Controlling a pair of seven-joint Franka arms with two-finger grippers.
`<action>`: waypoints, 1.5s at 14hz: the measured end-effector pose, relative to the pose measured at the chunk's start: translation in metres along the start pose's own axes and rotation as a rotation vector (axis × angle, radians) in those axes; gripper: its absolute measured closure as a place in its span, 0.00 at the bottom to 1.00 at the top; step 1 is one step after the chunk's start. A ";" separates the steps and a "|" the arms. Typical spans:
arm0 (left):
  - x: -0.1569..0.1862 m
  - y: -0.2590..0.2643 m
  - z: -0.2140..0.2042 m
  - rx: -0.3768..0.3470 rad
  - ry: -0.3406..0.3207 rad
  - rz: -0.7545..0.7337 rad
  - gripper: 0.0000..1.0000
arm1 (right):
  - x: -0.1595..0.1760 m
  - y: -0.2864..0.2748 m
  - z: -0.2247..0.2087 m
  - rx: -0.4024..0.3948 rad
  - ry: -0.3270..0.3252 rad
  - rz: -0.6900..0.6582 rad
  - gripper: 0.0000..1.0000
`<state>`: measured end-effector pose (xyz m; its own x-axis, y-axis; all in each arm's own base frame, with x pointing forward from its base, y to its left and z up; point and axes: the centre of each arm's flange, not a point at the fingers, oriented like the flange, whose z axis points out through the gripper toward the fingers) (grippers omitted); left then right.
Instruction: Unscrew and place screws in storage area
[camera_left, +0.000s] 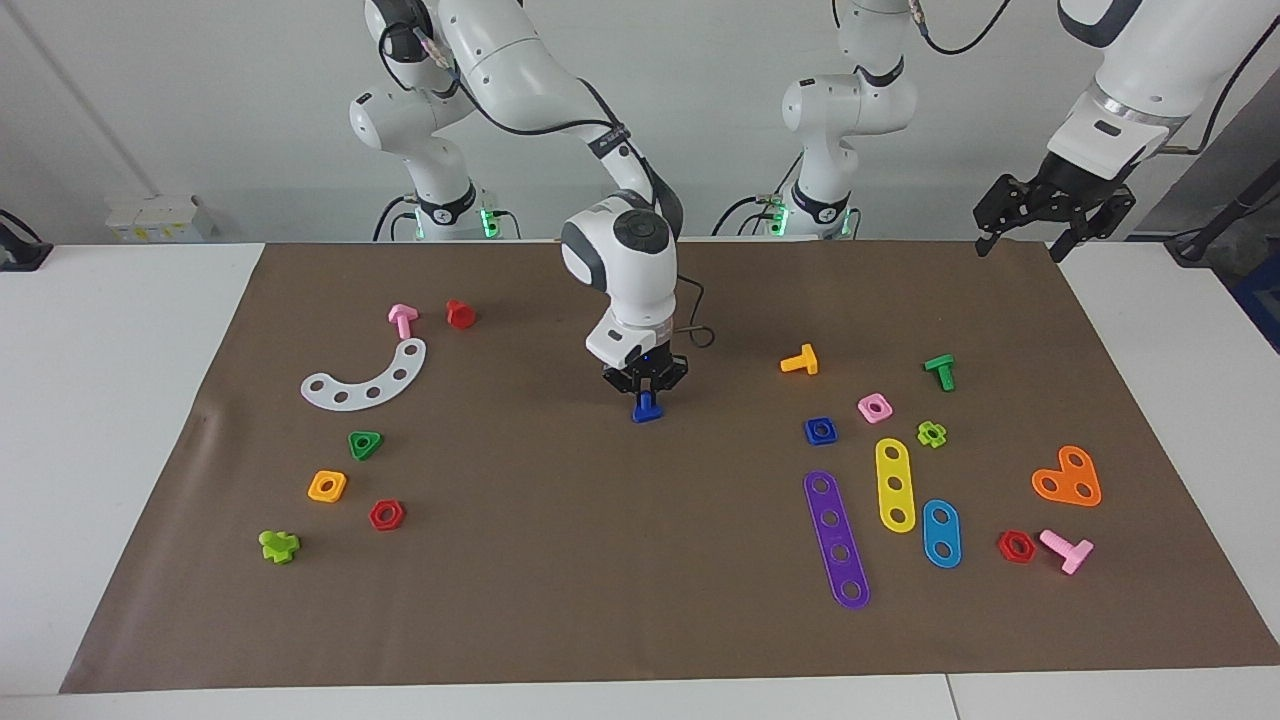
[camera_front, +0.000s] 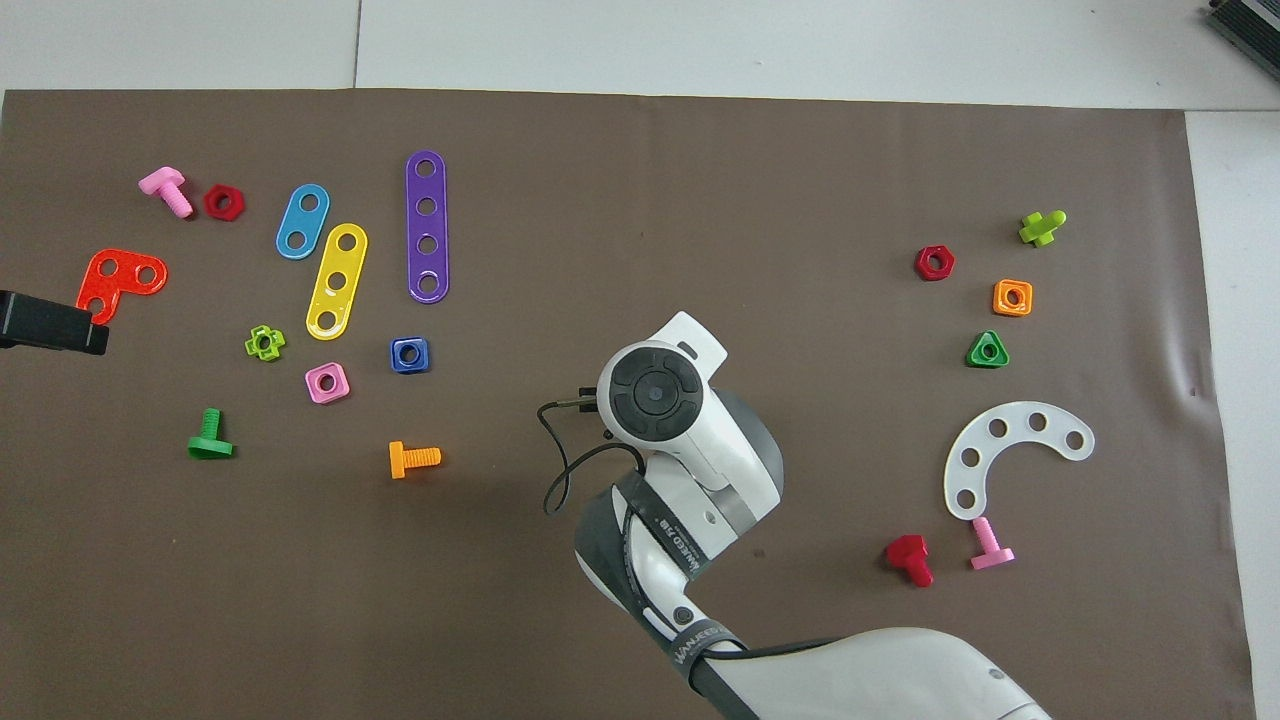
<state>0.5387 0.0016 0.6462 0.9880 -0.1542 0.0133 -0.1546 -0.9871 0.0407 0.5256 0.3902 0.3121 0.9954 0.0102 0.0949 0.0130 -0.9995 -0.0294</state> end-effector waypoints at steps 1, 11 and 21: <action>0.000 0.000 0.000 0.000 0.000 0.000 0.00 | 0.002 0.001 -0.008 -0.001 0.000 0.003 0.81; 0.000 0.000 0.000 0.000 0.000 -0.001 0.00 | 0.065 0.153 -0.153 -0.006 0.019 0.153 0.81; 0.000 0.000 0.000 0.000 -0.001 -0.001 0.00 | 0.069 0.356 -0.078 0.049 -0.093 0.105 0.81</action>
<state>0.5386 0.0017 0.6461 0.9882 -0.1527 0.0125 -0.1531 -0.9874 0.0409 0.5919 0.0330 0.3855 0.9960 -0.0894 -0.0043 -0.0894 -0.9925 -0.0833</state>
